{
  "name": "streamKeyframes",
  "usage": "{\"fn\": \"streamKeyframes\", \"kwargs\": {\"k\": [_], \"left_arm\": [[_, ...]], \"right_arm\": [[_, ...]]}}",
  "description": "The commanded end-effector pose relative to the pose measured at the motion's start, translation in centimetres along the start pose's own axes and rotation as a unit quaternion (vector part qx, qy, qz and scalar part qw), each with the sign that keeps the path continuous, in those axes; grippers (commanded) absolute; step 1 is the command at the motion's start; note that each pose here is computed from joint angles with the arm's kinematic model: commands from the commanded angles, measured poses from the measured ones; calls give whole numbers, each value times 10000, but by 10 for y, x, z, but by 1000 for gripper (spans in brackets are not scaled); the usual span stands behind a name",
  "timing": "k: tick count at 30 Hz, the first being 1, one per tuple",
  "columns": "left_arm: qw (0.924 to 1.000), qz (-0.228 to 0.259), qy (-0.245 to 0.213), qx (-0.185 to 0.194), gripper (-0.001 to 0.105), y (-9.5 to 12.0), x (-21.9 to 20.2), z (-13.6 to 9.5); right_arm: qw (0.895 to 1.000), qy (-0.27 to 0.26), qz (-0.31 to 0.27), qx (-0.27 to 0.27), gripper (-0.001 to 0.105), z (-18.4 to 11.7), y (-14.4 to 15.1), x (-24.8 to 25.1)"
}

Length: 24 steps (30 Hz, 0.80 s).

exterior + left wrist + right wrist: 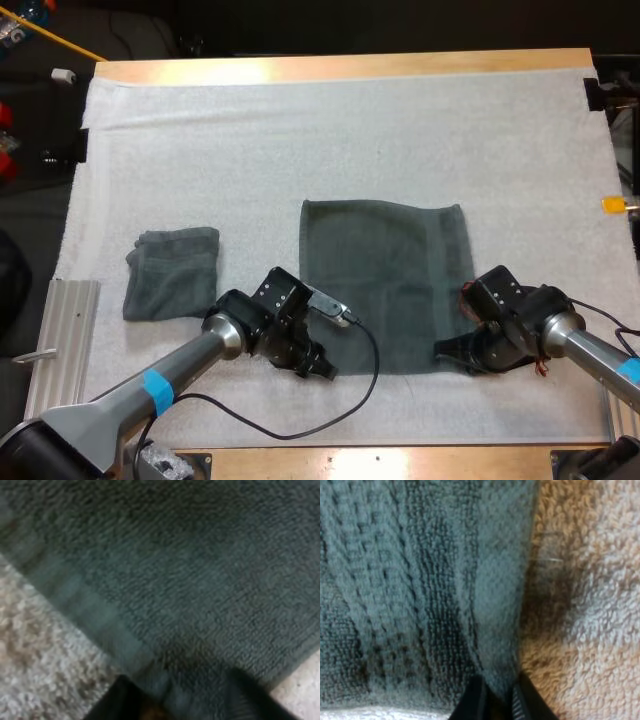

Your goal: Pick towel from pile, fold and stack

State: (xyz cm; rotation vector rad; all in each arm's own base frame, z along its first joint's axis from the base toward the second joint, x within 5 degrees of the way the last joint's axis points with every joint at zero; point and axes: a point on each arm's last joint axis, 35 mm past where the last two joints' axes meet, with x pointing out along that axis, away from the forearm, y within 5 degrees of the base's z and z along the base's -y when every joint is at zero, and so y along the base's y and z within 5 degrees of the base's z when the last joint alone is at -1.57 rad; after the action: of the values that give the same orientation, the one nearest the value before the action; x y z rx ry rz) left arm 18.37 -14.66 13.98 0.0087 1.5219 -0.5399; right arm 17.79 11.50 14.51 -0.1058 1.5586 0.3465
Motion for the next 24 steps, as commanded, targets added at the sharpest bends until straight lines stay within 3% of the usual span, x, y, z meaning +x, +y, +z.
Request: {"fn": "streamKeyframes", "kwargs": {"k": [1,8,17,24], "left_arm": [[9999,-21,78,-61,24,1,6,-1],[9999,-18,87,-79,0,1,6,-1],[9997,-133,-185,12,0,-4,-13,-4],[9982,-282,-521,129,0,-12,-59,-26]], "right_arm": [[10000,10,-44,-2,0,-1,0,-2],[10000,10,-44,-2,0,-1,0,-2],[9997,-251,40,-35,0,-2,1,-14],[9967,-760,218,190,0,-17,2,-48]]}}
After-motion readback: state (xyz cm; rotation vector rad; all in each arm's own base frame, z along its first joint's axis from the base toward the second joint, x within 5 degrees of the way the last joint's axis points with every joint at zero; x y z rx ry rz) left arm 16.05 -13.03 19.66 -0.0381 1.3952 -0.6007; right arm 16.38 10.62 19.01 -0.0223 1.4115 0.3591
